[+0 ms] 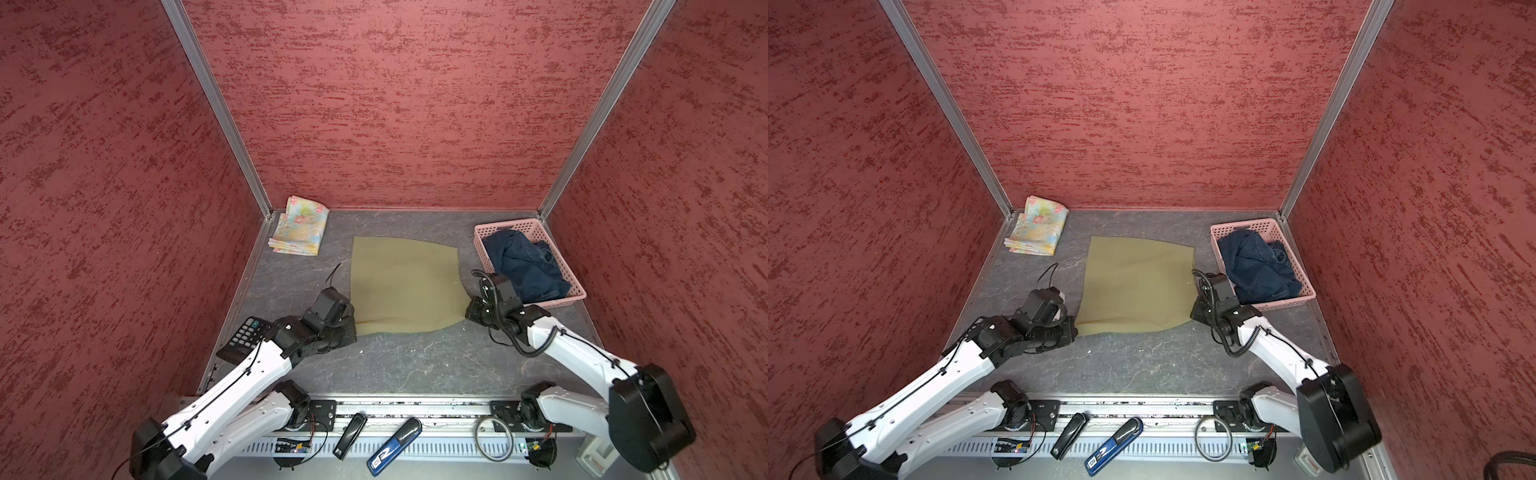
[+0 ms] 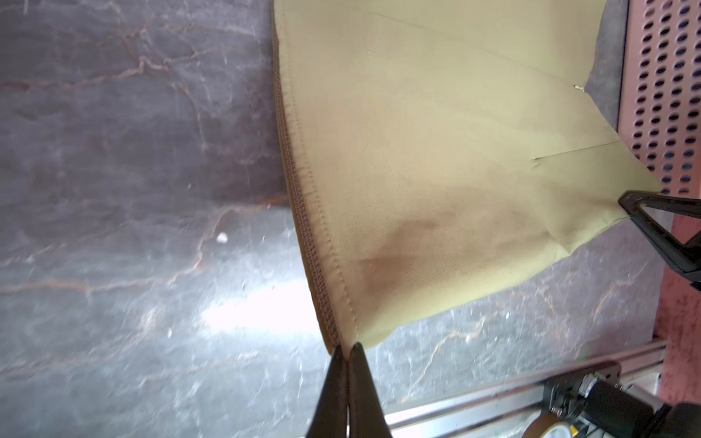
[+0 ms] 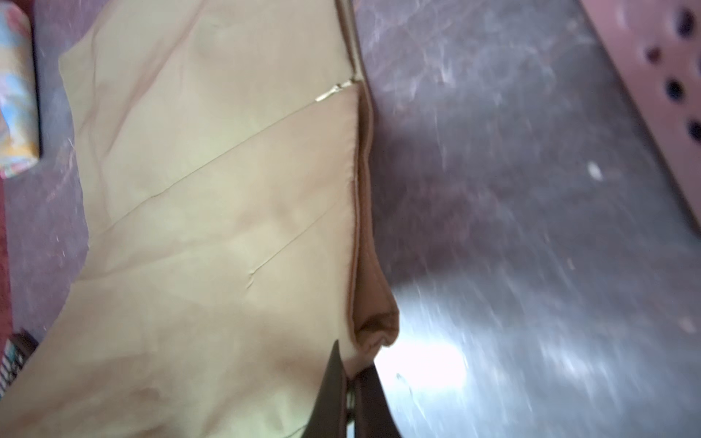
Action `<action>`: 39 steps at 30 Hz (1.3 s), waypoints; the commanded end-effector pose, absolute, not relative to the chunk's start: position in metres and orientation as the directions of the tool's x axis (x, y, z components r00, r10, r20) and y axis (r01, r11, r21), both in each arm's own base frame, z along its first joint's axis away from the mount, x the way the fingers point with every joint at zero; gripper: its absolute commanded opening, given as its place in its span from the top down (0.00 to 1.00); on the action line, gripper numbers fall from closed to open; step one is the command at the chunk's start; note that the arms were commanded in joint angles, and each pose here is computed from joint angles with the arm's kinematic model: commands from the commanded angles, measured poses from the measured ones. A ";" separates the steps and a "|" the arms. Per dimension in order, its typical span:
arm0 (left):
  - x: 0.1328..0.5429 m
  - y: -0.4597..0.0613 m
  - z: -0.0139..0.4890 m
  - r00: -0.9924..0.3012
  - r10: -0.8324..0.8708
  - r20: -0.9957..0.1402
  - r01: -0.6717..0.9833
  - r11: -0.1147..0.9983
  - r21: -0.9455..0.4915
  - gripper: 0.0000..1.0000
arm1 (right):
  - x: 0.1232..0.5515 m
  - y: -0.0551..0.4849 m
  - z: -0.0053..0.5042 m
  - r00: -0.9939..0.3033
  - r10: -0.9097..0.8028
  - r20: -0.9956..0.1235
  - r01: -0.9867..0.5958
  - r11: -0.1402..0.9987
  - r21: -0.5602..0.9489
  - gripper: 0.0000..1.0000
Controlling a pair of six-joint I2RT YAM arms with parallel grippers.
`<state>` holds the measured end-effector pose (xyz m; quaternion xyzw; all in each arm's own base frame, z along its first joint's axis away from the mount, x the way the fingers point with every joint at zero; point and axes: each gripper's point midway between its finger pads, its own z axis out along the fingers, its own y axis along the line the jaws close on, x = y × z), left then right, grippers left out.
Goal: Fold and stack skirts
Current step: Fold the skirt at the center of the table.
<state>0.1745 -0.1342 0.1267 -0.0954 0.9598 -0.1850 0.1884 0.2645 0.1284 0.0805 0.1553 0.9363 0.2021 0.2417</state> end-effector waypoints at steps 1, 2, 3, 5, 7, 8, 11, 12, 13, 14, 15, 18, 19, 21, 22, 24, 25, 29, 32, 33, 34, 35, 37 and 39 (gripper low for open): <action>0.174 -0.118 0.149 -0.886 -0.283 -0.367 -0.151 0.925 -0.350 1.00 | 0.248 0.110 0.094 -0.816 0.423 -0.395 0.260 0.877 0.403 1.00; 0.181 -0.120 0.159 -0.878 -0.280 -0.388 -0.139 0.925 -0.353 1.00 | 0.250 0.110 0.103 -0.810 0.424 -0.405 0.258 0.878 0.403 1.00; 0.190 -0.123 0.171 -0.870 -0.271 -0.412 -0.120 0.926 -0.358 1.00 | 0.254 0.111 0.112 -0.808 0.421 -0.413 0.252 0.880 0.403 1.00; 0.212 -0.129 0.184 -0.862 -0.261 -0.434 -0.105 0.930 -0.352 1.00 | 0.266 0.118 0.127 -0.801 0.419 -0.427 0.235 0.877 0.420 1.00; 0.237 -0.135 0.195 -0.849 -0.258 -0.460 -0.084 0.927 -0.366 1.00 | 0.282 0.129 0.135 -0.802 0.423 -0.422 0.221 0.866 0.449 1.00; 0.251 -0.136 0.198 -0.846 -0.265 -0.463 -0.080 0.921 -0.380 1.00 | 0.292 0.135 0.137 -0.805 0.421 -0.418 0.211 0.861 0.462 1.00; 0.292 -0.135 0.200 -0.833 -0.279 -0.477 -0.074 0.912 -0.404 1.00 | 0.322 0.149 0.144 -0.805 0.407 -0.431 0.183 0.862 0.472 1.00; 0.305 -0.133 0.200 -0.831 -0.284 -0.479 -0.078 0.911 -0.404 1.00 | 0.333 0.152 0.146 -0.806 0.403 -0.434 0.178 0.864 0.472 1.00; 0.315 -0.132 0.199 -0.829 -0.283 -0.482 -0.077 0.911 -0.404 1.00 | 0.343 0.153 0.147 -0.807 0.401 -0.434 0.175 0.864 0.472 1.00; 0.327 -0.131 0.199 -0.826 -0.282 -0.488 -0.075 0.913 -0.400 1.00 | 0.353 0.155 0.148 -0.809 0.401 -0.431 0.173 0.862 0.477 1.00; 0.337 -0.128 0.198 -0.824 -0.284 -0.490 -0.080 0.915 -0.395 1.00 | 0.363 0.156 0.150 -0.806 0.406 -0.431 0.171 0.856 0.487 1.00; 0.367 -0.123 0.193 -0.815 -0.296 -0.498 -0.082 0.910 -0.406 1.00 | 0.389 0.154 0.140 -0.810 0.430 -0.398 0.190 0.835 0.516 1.00; 0.376 -0.121 0.190 -0.814 -0.299 -0.497 -0.087 0.910 -0.405 1.00 | 0.395 0.152 0.138 -0.810 0.434 -0.394 0.196 0.834 0.517 1.00; 0.396 -0.116 0.181 -0.814 -0.297 -0.500 -0.098 0.918 -0.385 1.00 | 0.409 0.149 0.129 -0.815 0.430 -0.389 0.206 0.841 0.500 1.00; 0.404 -0.114 0.176 -0.817 -0.303 -0.491 -0.107 0.916 -0.387 1.00 | 0.414 0.148 0.124 -0.817 0.431 -0.384 0.211 0.842 0.497 1.00; 0.423 -0.112 0.169 -0.816 -0.305 -0.491 -0.111 0.917 -0.384 1.00 | 0.426 0.147 0.115 -0.820 0.435 -0.371 0.218 0.838 0.500 1.00; 0.433 -0.111 0.160 -0.820 -0.305 -0.484 -0.120 0.919 -0.377 1.00 | 0.432 0.146 0.110 -0.820 0.444 -0.360 0.230 0.833 0.504 1.00; 0.475 -0.111 0.130 -0.830 -0.294 -0.474 -0.132 0.930 -0.344 1.00 | 0.454 0.143 0.099 -0.804 0.477 -0.355 0.256 0.816 0.519 1.00; 0.501 -0.112 0.110 -0.840 -0.294 -0.456 -0.146 0.932 -0.332 1.00 | 0.471 0.142 0.094 -0.798 0.487 -0.354 0.265 0.812 0.521 0.96; 0.507 -0.113 0.103 -0.842 -0.297 -0.449 -0.153 0.932 -0.329 1.00 | 0.476 0.141 0.094 -0.793 0.495 -0.355 0.270 0.808 0.524 0.94; 0.515 -0.114 0.098 -0.842 -0.303 -0.447 -0.157 0.930 -0.333 1.00 | 0.483 0.139 0.095 -0.786 0.502 -0.360 0.271 0.804 0.530 0.85; 0.522 -0.114 0.096 -0.842 -0.305 -0.446 -0.162 0.929 -0.332 0.84 | 0.489 0.138 0.098 -0.783 0.503 -0.367 0.264 0.802 0.536 0.70; 0.533 -0.111 0.099 -0.834 -0.318 -0.452 -0.182 0.930 -0.318 0.45 | 0.498 0.134 0.112 -0.770 0.491 -0.408 0.248 0.819 0.518 0.46; 0.539 -0.109 0.121 -0.806 -0.322 -0.497 -0.180 0.933 -0.312 0.21 | 0.502 0.130 0.135 -0.743 0.477 -0.469 0.214 0.834 0.509 0.30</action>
